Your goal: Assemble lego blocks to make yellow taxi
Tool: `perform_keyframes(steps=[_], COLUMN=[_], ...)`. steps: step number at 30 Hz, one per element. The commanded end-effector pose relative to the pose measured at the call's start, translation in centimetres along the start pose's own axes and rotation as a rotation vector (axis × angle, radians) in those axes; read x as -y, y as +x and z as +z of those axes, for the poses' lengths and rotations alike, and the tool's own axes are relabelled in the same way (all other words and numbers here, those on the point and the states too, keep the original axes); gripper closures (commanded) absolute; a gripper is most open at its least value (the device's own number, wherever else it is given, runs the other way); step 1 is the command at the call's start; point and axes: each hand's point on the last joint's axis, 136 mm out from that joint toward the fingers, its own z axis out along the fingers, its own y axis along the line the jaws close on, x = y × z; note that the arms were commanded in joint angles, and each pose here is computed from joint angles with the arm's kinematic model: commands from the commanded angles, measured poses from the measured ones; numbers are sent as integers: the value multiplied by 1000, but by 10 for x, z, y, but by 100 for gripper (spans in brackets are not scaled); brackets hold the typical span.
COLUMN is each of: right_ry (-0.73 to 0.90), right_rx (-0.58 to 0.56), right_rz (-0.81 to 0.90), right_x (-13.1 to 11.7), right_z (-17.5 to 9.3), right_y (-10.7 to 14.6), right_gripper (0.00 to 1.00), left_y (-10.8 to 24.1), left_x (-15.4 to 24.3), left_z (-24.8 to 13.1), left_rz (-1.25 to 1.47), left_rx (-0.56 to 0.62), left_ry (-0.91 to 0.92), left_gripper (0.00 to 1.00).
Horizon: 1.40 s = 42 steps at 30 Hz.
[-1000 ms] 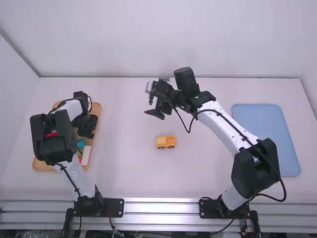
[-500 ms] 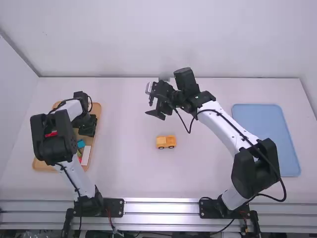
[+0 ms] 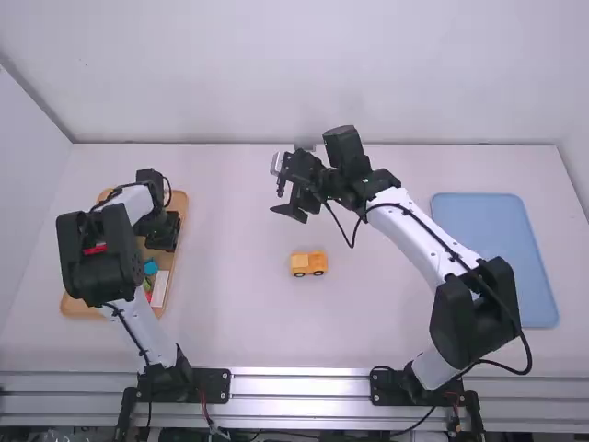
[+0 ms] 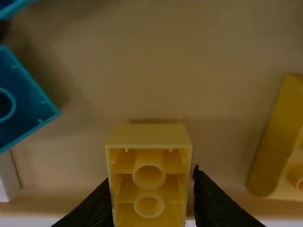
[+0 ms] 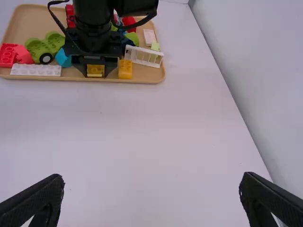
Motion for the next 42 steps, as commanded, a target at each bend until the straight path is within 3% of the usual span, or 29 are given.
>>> perform_keyframes(steps=[1, 11, 14, 16, 20, 25, 27, 33, 37, 42], right_ry=[9, 10, 10, 10, 10, 34, 49, 53, 57, 80], right_rx=[16, 16, 17, 17, 17, -5, -21, -20, -15, -6], right_rz=[-13, -14, -14, -14, -14, -13, -12, -14, -8, 77], right_x=[5, 5, 5, 5, 5, 9, 12, 13, 16, 27], right_z=[-2, -2, -2, -2, -2, -2, -3, -3, -6, -14], right_y=[-10, -10, -10, -10, -10, -7, -4, -4, -2, 3], right_gripper=[1, 1, 1, 1, 1, 1, 1, 1, 1, 1], left_y=[2, 4, 4, 4, 7, 6, 0, -17, -27, 3], left_x=[-8, -11, -11, -11, -14, -4, 2, 13, 11, 19], left_z=[5, 15, 16, 16, 15, 9, 1, -38, -73, -122], left_rz=[44, 53, 61, 62, 70, 268, 314, 373, 378, 565], left_rx=[12, 12, 14, 13, -8, -12, -10, 50, 159, 291], left_ry=[-35, -24, -19, -20, -31, -5, 0, 17, 49, 266], left_gripper=[60, 59, 68, 82, 92, 91, 98, 98, 98, 98])
